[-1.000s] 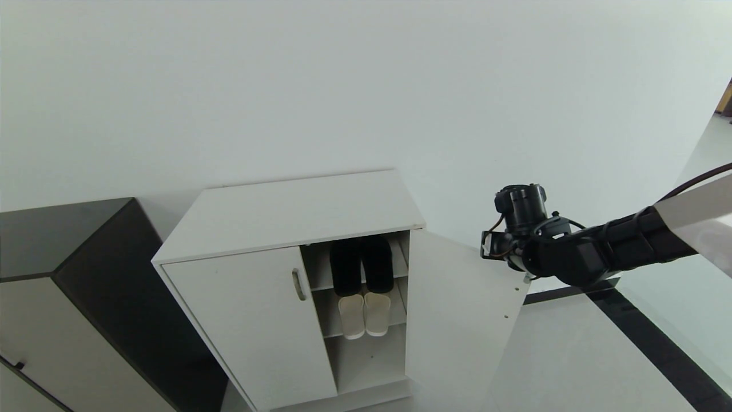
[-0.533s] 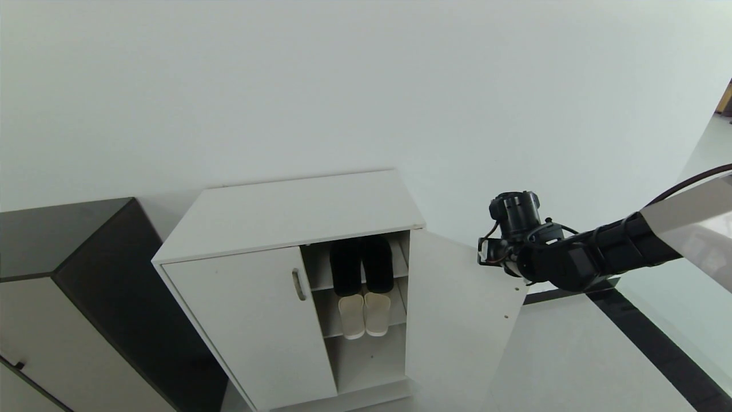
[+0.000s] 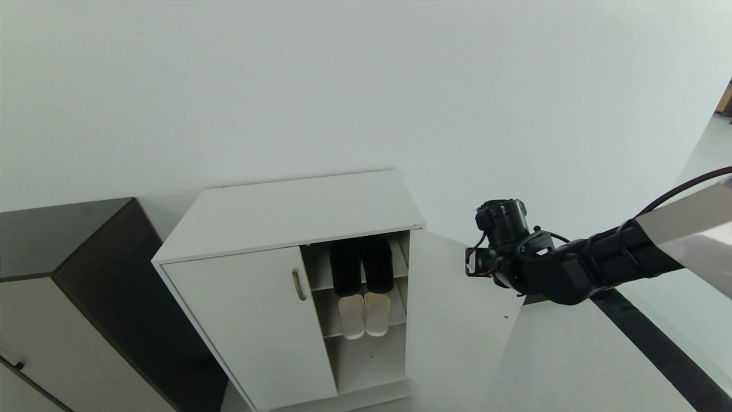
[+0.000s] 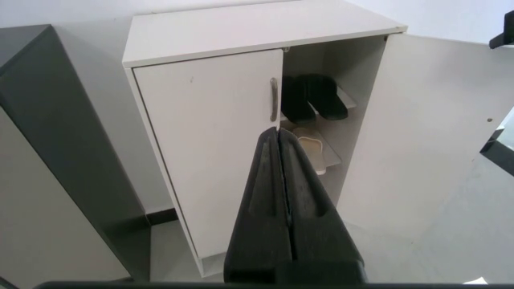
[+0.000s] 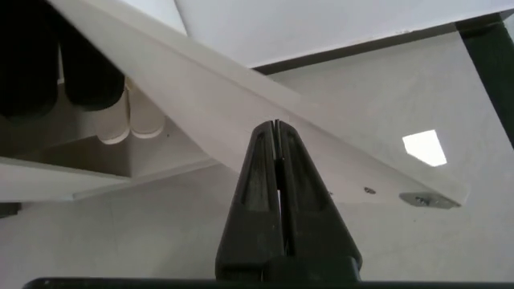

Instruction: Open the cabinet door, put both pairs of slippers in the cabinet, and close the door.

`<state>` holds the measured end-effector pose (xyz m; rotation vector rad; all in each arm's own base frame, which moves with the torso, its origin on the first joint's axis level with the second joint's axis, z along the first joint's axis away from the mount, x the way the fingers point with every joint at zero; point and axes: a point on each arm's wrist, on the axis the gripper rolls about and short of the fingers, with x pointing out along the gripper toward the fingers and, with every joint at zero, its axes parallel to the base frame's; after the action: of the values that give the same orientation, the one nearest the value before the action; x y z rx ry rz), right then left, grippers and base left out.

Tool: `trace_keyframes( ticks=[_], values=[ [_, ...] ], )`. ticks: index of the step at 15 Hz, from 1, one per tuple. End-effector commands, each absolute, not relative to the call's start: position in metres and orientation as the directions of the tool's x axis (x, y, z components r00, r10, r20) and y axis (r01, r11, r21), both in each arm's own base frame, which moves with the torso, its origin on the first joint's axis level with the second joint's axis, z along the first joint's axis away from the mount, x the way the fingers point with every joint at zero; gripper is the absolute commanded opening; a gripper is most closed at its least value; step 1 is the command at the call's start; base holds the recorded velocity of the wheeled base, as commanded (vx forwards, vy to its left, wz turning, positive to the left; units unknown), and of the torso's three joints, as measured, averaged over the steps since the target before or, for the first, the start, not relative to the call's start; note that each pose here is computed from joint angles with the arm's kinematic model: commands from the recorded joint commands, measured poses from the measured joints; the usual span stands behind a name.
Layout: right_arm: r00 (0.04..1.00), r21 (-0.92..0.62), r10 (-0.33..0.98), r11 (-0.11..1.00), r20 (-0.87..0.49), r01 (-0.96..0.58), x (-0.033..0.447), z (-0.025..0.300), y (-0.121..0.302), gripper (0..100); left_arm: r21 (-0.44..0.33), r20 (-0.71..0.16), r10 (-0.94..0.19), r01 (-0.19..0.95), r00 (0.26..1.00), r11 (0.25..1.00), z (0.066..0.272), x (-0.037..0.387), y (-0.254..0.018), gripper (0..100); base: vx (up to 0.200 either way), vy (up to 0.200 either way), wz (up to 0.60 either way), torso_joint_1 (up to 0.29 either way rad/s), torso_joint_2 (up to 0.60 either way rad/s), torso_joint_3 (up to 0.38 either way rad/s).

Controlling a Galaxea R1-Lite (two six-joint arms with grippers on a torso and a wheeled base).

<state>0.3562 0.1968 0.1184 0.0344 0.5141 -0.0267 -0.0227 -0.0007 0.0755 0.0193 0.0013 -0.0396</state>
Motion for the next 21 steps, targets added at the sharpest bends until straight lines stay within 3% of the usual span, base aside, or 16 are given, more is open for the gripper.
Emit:
trace_keyframes(
  ticks=[1, 10, 21],
  values=[
    [0.880, 0.036, 0.008, 0.999, -0.475, 0.010, 0.346, 0.128, 0.204, 0, 0.020, -0.002, -0.040, 0.040, 0.999, 0.999, 0.076, -0.023, -0.001, 0, 0.000, 0.000, 0.00, 0.000, 0.00, 0.000],
    [0.879, 0.031, -0.077, 0.994, -0.471, 0.103, 0.380, 0.110, 0.177, 0, 0.020, -0.002, -0.040, 0.040, 0.999, 0.999, 0.076, -0.023, -0.001, 0, 0.000, 0.000, 0.00, 0.000, 0.00, 0.000],
    [0.874, 0.021, -0.030, 0.999, -0.484, 0.046, 0.363, 0.109, 0.195, 0, 0.020, -0.002, -0.040, 0.040, 0.999, 0.999, 0.076, -0.023, -0.001, 0, 0.000, 0.000, 0.00, 0.000, 0.00, 0.000]
  ],
)
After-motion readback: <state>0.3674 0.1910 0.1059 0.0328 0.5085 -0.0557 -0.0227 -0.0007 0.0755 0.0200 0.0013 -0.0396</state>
